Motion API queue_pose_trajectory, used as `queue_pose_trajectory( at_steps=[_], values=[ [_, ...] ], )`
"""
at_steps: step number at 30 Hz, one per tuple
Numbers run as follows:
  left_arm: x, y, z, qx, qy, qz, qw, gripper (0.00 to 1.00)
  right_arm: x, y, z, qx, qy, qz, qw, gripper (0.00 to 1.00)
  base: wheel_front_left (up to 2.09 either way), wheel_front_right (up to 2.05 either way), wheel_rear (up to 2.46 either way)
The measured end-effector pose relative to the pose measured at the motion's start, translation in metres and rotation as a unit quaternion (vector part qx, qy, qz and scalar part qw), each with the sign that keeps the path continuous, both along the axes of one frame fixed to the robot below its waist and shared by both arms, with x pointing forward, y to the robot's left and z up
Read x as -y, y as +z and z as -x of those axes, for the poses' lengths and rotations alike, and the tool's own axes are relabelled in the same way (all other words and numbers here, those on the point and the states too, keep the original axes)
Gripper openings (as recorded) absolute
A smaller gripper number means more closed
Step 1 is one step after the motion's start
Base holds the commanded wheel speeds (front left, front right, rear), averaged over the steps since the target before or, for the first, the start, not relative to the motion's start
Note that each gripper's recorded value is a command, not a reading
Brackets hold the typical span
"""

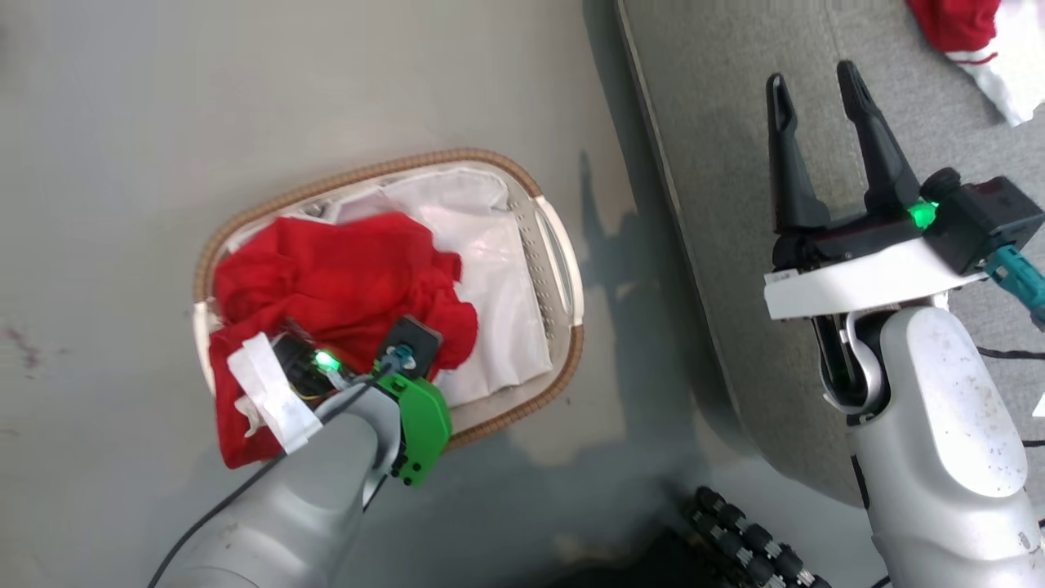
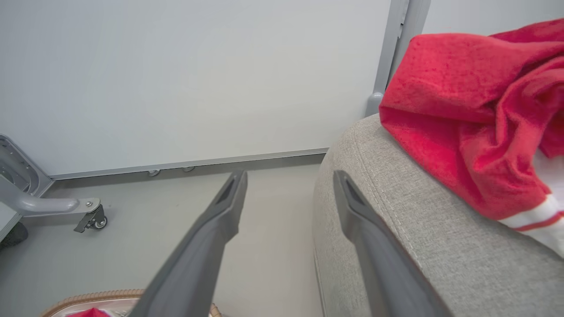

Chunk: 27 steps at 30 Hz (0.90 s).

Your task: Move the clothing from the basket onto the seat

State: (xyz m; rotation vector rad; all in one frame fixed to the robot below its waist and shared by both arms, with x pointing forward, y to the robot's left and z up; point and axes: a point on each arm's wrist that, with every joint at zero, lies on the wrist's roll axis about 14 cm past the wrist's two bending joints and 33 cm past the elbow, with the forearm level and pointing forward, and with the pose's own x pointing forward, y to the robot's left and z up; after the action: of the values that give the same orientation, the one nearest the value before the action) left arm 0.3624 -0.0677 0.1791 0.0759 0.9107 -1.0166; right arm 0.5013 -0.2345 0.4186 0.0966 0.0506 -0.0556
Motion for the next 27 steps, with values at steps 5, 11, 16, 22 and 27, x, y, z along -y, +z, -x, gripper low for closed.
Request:
queue_pose_trajectory(
  at_steps=[5,11,16,22,27],
  values=[
    [0.007,0.039,-0.002,0.05,-0.022,0.028,0.998,0.0,-0.002,0.013,0.013,0.004,-0.001,0.006,1.0,1.0,0.0,0.0,0.0],
    [0.028,0.11,-0.017,0.143,-0.043,0.085,0.985,0.0,-0.009,0.025,0.034,0.004,0.002,0.003,1.0,1.0,0.0,0.0,0.0],
    [0.014,0.16,-0.034,0.236,-0.06,0.087,0.966,0.0,-0.021,0.039,0.054,0.011,0.014,-0.003,1.0,1.0,0.0,0.0,0.0],
    [0.0,0.235,-0.056,0.356,-0.079,0.087,0.927,0.0,-0.033,0.061,0.076,0.032,0.027,-0.006,0.999,1.0,0.0,0.0,0.0],
    [-0.004,0.308,-0.065,0.459,-0.106,0.088,0.878,0.0,-0.043,0.083,0.09,0.059,0.04,-0.009,0.997,1.0,0.0,0.0,0.0]
  ],
)
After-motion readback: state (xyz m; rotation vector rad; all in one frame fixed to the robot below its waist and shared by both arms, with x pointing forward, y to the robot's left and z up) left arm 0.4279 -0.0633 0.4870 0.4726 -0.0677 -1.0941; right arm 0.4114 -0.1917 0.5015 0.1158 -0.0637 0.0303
